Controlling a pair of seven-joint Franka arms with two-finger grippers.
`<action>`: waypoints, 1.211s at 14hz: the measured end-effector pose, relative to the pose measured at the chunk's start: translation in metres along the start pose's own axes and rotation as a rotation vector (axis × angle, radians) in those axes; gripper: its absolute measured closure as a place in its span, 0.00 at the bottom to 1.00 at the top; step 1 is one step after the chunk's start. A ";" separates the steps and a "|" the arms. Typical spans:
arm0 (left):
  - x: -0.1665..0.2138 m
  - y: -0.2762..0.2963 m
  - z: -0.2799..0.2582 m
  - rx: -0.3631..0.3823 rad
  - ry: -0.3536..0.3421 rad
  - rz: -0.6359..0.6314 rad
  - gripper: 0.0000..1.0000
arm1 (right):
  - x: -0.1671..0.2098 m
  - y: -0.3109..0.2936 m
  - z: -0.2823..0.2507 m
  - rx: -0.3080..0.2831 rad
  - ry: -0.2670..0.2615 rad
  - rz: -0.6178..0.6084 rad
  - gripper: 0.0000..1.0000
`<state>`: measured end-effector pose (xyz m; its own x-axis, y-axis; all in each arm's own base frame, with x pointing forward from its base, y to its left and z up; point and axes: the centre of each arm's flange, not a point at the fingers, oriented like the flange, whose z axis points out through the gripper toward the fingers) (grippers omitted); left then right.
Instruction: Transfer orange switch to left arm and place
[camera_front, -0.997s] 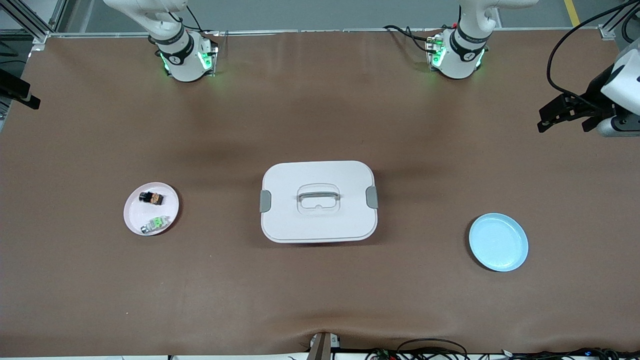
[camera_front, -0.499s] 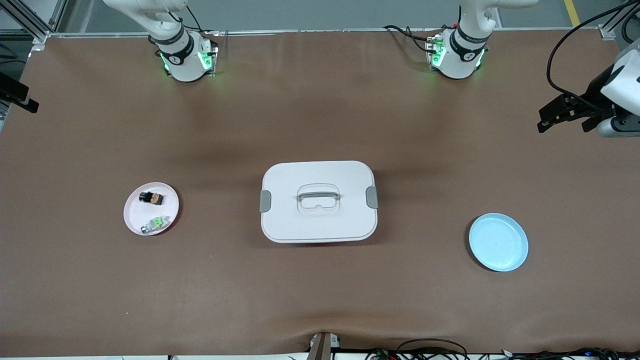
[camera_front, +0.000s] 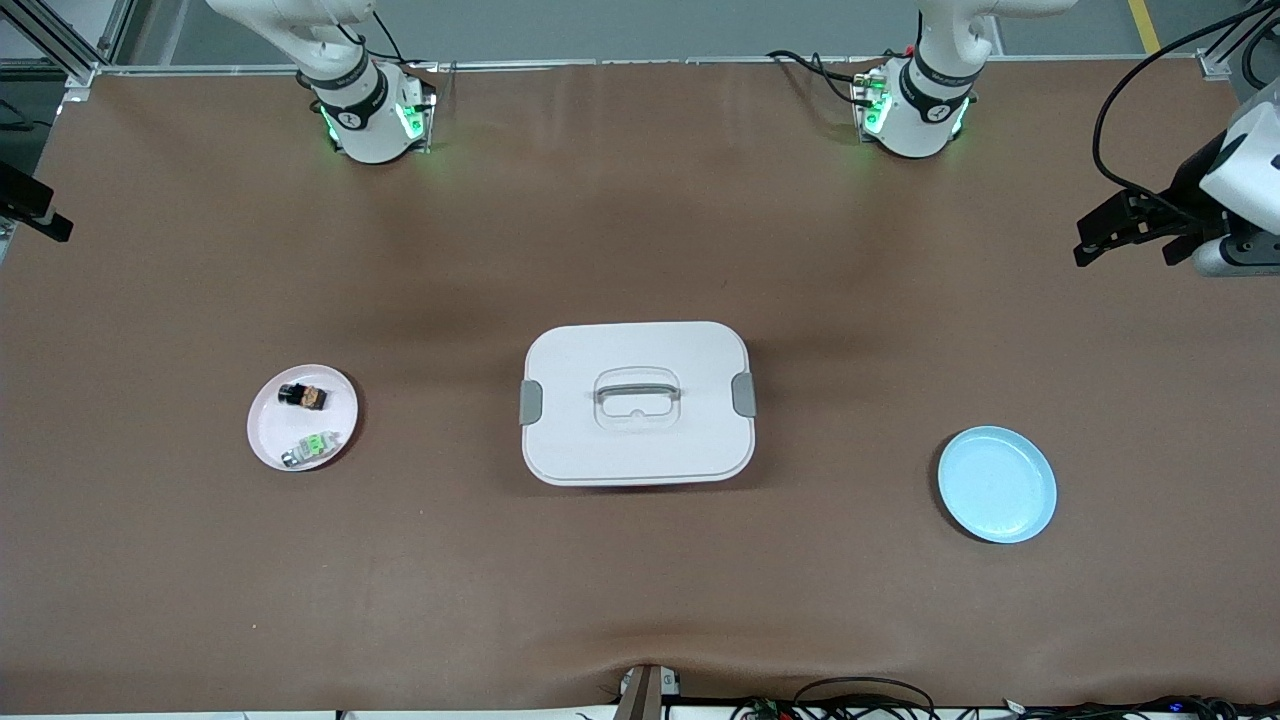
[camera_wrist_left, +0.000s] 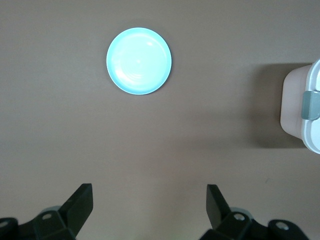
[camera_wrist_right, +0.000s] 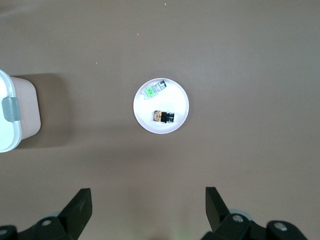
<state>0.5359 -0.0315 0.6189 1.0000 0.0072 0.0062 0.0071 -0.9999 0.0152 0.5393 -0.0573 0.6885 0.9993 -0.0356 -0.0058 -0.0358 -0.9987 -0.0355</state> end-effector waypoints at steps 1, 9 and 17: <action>0.000 0.000 0.000 0.000 0.000 0.000 0.00 | 0.001 0.000 0.003 0.000 -0.006 0.001 0.00; 0.000 0.000 0.000 0.000 0.000 0.000 0.00 | 0.007 0.003 0.007 -0.001 0.027 0.005 0.00; 0.000 0.000 0.000 0.000 0.000 0.000 0.00 | 0.036 -0.010 0.055 0.000 -0.044 -0.030 0.00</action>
<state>0.5360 -0.0316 0.6186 1.0000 0.0070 0.0058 0.0069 -0.9999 0.0152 0.5752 -0.0465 0.6339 0.9988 -0.0036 -0.0485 -0.0053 -0.9993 -0.0363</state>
